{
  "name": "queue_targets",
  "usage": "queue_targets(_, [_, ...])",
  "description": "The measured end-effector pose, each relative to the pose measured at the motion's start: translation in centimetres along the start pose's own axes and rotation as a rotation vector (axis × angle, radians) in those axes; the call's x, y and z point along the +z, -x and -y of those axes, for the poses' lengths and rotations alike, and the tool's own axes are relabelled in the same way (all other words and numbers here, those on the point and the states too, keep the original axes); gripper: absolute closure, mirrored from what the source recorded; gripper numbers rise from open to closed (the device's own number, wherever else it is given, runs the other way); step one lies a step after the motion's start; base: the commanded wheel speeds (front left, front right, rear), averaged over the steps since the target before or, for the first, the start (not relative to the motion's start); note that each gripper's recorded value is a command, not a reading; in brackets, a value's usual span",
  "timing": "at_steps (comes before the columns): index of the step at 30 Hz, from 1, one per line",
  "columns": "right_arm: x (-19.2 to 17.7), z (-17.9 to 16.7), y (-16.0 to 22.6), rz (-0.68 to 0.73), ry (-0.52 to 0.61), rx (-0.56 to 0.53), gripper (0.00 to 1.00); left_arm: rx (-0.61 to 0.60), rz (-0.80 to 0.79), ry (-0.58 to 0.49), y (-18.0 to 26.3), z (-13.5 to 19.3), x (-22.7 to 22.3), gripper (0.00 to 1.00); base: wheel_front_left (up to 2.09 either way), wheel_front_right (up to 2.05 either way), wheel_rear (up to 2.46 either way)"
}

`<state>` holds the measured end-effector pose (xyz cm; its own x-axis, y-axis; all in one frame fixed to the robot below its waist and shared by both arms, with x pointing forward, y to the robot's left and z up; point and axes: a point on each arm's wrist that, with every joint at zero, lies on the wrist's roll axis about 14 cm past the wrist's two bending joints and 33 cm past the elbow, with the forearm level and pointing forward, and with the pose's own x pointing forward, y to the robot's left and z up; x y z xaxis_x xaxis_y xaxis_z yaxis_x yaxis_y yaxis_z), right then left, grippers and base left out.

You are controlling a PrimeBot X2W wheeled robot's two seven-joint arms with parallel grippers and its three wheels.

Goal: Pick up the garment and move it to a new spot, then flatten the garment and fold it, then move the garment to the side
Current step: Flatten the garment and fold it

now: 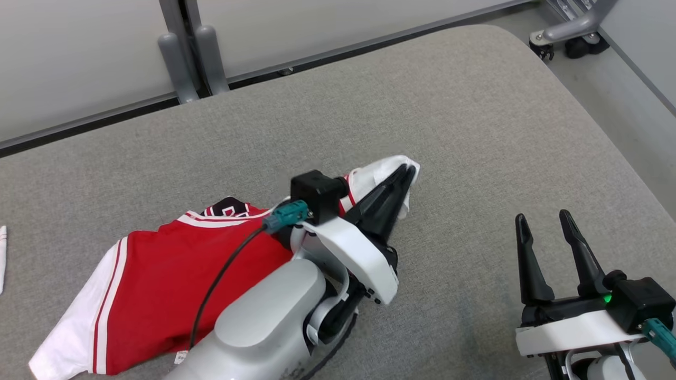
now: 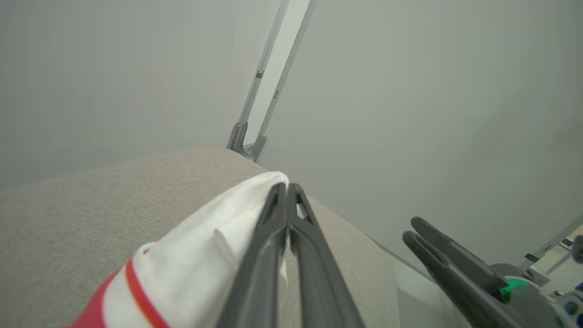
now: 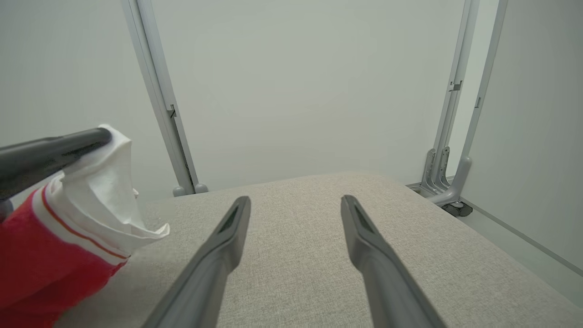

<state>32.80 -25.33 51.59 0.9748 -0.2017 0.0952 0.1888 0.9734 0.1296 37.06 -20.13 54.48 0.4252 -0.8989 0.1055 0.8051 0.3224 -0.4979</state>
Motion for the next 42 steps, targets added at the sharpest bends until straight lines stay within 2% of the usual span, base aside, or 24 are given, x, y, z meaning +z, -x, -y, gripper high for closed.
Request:
queue_targets(4, [-0.1, 0.5, -0.2, -0.001, -0.005, -0.016, 0.00, -0.024, -0.040, 0.030, 0.3, 0.8, -1.6, 0.00, 0.00, 0.00, 0.00])
queue_targets(11, [0.1, -0.5, -1.1, 0.016, -0.022, 0.019, 0.00, -0.003, 0.021, 0.013, 2.0, 0.9, 0.4, 0.00, 0.00, 0.00, 0.00])
queue_targets(15, [0.3, -1.4, -1.3, 0.026, -0.028, 0.050, 0.00, 0.182, 0.061, -0.081, 6.2, -4.2, 2.2, 0.00, 0.00, 0.00, 0.00])
queue_targets(20, [0.7, -2.5, -1.4, 0.042, -0.030, 0.086, 0.00, 0.451, 0.082, -0.121, 13.4, -10.3, 3.6, 0.00, 0.00, 0.00, 0.00])
queue_targets(22, [0.7, -3.2, -1.6, 0.043, -0.028, 0.106, 0.00, 0.559, 0.046, -0.149, 16.9, -12.7, 3.3, 0.00, 0.00, 0.00, 0.00])
queue_targets(25, [0.7, -4.0, -1.8, 0.045, -0.024, 0.131, 0.00, 0.701, -0.022, -0.166, 21.4, -15.7, 2.3, 0.00, 0.00, 0.00, 0.00])
queue_targets(27, [0.6, -4.3, -1.9, 0.044, -0.023, 0.141, 0.00, 0.775, -0.052, -0.114, 23.4, -17.1, 1.4, 0.00, 0.00, 0.00, 0.00])
queue_targets(30, [0.3, -4.7, -2.0, 0.034, -0.020, 0.153, 0.00, 0.844, -0.106, -0.042, 25.4, -18.6, -0.6, 0.00, 0.00, 0.00, 0.00])
queue_targets(35, [0.0, -4.9, -2.1, 0.025, -0.011, 0.159, 0.00, 0.949, -0.211, -0.014, 28.6, -21.3, -3.2, 0.00, 0.00, 0.00, 0.00])
queue_targets(42, [-0.2, -4.5, -2.1, 0.018, -0.002, 0.149, 0.00, 0.962, -0.289, 0.045, 29.3, -22.4, -5.0, 0.00, 0.00, 0.00, 0.00])
